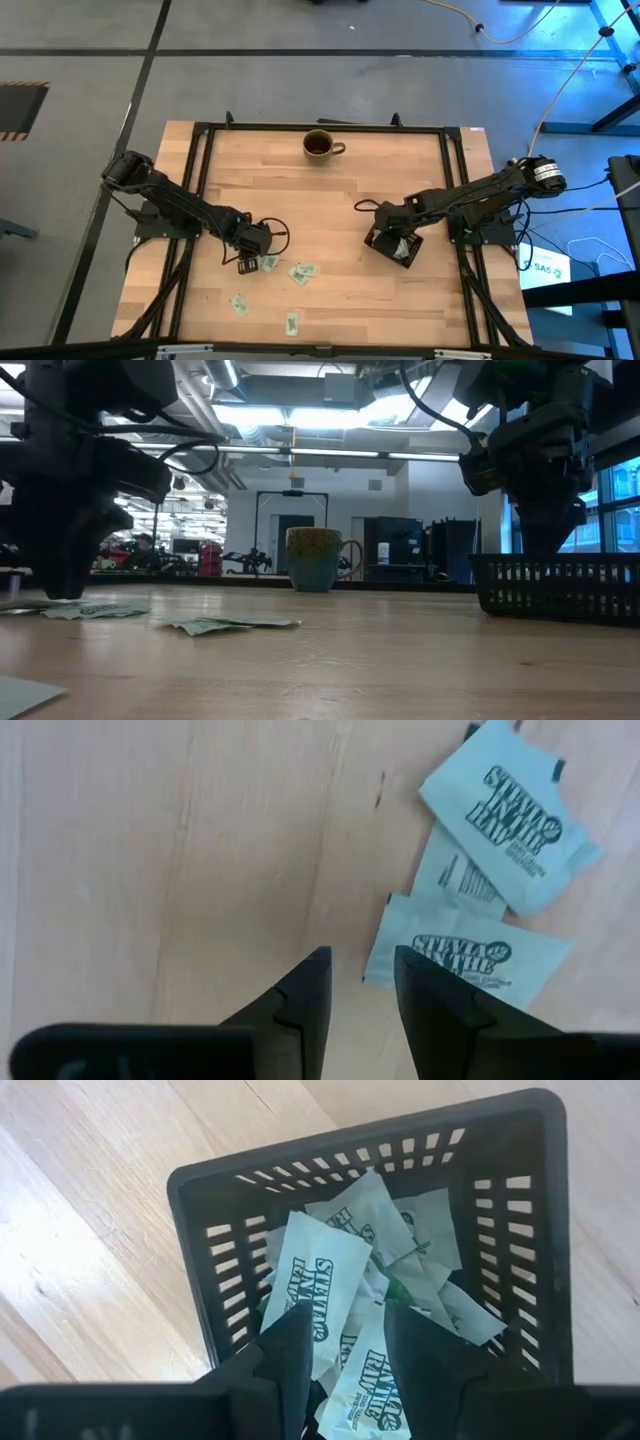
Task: Pick and place Stevia / Truvia into bins
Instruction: Put the stevia packet into the black bin
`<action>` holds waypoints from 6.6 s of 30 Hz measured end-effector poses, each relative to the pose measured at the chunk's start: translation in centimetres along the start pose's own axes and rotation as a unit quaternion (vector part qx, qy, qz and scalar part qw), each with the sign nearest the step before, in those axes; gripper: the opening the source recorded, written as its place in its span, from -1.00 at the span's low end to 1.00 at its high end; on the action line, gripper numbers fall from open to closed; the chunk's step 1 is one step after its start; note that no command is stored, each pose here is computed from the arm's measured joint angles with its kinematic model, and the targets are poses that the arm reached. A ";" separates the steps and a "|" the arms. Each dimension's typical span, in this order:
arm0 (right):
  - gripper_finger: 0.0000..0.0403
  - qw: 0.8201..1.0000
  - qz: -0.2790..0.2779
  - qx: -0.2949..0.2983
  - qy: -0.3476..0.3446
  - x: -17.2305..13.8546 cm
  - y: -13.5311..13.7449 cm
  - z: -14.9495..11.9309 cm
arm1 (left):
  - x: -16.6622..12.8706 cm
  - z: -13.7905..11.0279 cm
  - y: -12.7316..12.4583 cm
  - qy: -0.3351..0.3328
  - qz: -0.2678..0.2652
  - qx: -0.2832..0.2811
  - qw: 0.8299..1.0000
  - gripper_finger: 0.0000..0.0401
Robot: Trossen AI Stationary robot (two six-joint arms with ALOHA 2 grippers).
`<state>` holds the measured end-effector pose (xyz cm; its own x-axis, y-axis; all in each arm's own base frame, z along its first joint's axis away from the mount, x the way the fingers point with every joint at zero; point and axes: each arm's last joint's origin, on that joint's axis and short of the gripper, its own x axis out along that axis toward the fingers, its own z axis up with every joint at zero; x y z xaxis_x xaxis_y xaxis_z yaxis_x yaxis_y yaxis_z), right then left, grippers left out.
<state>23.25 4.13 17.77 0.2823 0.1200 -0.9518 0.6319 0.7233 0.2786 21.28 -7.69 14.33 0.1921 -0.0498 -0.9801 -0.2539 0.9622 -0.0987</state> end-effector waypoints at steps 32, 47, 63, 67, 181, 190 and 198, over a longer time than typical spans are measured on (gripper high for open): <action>-0.36 0.998 0.026 0.035 -0.042 -0.7 0.4 0.4 | 1.4 0.2 -0.4 0.032 -0.014 0.026 0.999 -0.89; -0.36 0.958 0.200 -0.040 -0.201 -3.7 3.3 2.4 | -1.4 1.9 -0.9 -0.062 -0.002 -0.031 0.998 -0.98; -0.36 0.892 0.302 -0.007 -0.335 -5.8 5.3 4.1 | -8.7 9.7 -2.6 -0.411 0.002 -0.148 0.899 -0.98; -0.36 0.891 0.300 0.024 -0.340 -5.7 5.3 4.2 | -9.7 10.9 -2.2 -0.469 -0.001 -0.179 0.865 -0.98; -0.99 0.997 0.066 -0.019 0.035 -2.5 0.1 -1.3 | -9.0 8.8 -4.7 -0.244 -0.117 -0.040 0.962 -0.59; -0.93 0.996 0.039 -0.064 0.048 -1.0 0.2 -1.1 | -8.1 7.7 -5.8 -0.211 -0.105 -0.032 0.971 -0.58; -0.52 0.997 -0.031 -0.046 0.048 -1.0 -0.8 -1.5 | -6.3 6.1 -5.5 -0.147 0.000 0.008 0.989 -0.58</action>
<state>21.38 4.39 18.36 0.1717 0.1351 -0.9758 0.5753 0.7904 0.2107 27.22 -11.05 22.10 0.4598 0.0270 -0.8876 -0.2397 0.9662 -0.0948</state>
